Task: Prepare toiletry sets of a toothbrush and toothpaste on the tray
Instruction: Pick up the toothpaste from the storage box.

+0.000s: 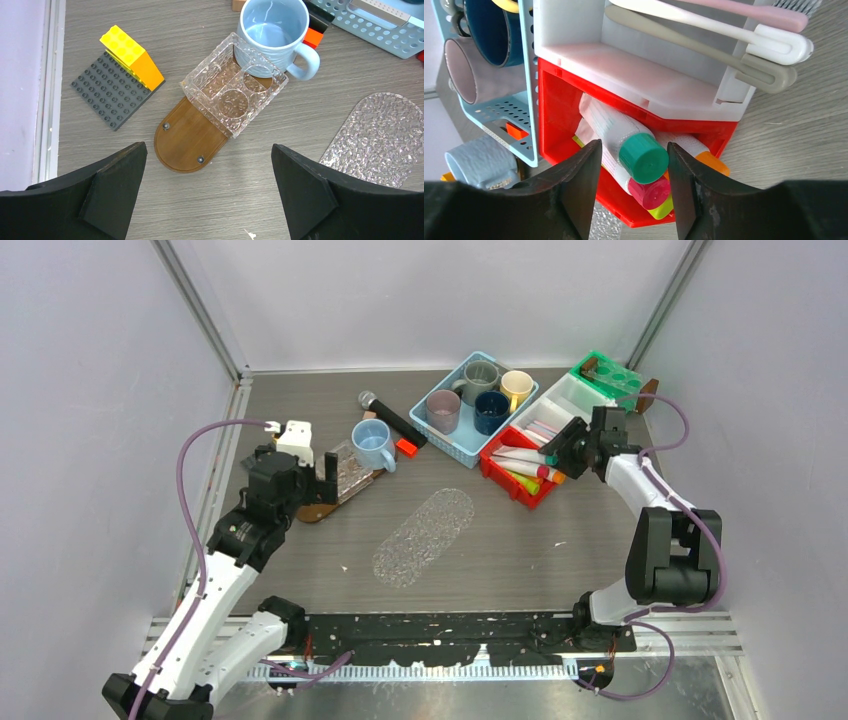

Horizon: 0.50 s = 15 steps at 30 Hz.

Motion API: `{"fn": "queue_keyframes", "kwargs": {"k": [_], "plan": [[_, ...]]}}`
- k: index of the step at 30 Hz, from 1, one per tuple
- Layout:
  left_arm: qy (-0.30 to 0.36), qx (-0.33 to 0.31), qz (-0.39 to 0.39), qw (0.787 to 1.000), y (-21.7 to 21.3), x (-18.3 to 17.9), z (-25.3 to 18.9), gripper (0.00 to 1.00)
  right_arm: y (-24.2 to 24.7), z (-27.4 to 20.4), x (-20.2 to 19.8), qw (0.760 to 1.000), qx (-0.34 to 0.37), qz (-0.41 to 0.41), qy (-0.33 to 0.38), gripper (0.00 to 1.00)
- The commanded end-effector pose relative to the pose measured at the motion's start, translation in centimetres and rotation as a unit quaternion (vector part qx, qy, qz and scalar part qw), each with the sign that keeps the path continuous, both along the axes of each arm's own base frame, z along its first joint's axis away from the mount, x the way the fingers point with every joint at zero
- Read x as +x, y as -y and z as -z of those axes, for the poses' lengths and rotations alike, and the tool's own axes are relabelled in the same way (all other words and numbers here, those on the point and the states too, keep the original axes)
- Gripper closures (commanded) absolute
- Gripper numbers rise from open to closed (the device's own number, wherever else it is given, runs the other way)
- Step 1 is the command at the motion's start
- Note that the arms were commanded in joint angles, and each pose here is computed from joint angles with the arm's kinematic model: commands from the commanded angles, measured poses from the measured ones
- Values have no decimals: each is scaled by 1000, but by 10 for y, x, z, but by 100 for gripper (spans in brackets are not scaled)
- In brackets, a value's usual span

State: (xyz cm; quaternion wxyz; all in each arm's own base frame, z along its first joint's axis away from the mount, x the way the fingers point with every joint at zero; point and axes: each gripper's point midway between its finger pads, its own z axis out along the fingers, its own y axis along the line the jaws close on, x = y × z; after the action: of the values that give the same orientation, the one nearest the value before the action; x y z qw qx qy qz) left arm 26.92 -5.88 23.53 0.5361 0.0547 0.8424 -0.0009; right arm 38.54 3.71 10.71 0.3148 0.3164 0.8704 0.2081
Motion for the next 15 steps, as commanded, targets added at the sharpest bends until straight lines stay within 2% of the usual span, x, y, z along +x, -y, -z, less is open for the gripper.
{"fn": "queue_keyframes", "kwargs": {"k": [1, 15], "plan": [[7, 5, 5, 1000, 1, 2, -2, 0, -12, -19, 7, 998, 44, -7, 39, 45], [9, 1, 11, 1000, 3, 1, -2, 0, -9, -9, 9, 997, 57, 10, 47, 46]]}}
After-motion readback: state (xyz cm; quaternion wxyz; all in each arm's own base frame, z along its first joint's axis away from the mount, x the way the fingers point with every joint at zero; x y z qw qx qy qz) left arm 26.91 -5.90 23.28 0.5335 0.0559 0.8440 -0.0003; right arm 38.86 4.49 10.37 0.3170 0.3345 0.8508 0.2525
